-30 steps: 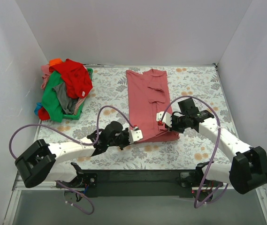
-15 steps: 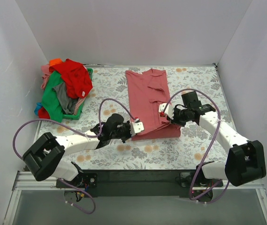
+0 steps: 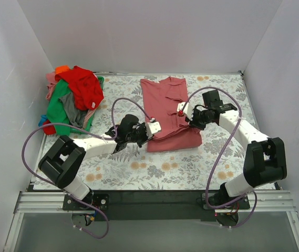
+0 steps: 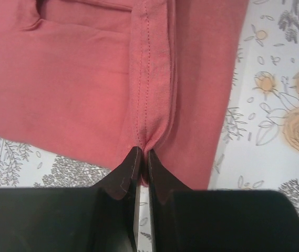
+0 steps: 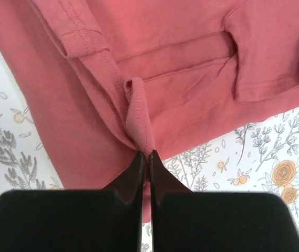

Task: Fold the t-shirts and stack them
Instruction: Fold the tshirt

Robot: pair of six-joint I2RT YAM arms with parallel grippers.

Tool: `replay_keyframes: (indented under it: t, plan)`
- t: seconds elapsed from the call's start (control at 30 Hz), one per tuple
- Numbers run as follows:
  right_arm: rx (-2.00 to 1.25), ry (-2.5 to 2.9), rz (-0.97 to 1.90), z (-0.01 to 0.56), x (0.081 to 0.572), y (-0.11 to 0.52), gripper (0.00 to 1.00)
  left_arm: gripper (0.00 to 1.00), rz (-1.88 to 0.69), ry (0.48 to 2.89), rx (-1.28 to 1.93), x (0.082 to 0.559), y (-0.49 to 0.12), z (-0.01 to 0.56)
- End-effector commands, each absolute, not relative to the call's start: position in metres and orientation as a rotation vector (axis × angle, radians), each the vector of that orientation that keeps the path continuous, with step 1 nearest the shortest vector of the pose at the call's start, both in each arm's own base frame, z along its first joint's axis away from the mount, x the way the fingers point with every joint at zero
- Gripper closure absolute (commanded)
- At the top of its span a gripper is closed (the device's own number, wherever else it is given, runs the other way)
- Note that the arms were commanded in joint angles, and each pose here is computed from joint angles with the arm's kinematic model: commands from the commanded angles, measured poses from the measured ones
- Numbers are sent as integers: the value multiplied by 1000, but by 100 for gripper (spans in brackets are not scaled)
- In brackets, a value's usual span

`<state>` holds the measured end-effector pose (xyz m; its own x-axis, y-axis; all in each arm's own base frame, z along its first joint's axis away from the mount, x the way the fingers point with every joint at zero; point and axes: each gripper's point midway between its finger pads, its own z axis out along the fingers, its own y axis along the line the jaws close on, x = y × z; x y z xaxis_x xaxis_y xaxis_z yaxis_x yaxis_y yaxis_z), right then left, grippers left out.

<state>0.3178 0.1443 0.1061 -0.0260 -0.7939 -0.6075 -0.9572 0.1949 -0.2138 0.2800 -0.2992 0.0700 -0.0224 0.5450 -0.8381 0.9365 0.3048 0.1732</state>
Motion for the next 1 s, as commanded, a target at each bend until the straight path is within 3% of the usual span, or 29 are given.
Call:
replay_keyframes:
  t: [0.0,0.43,0.97]
  plan:
    - [-1585,1785,311,130,351,155,99,100,-556,1637,1314,304,-305,91]
    - [-1479,1854,278,123,434,162,99,100,-449,1727,1189,381,-303,83]
    - [-1429,1890,281,111,471,167,99,100,-343,1750,1078,422,-296,81]
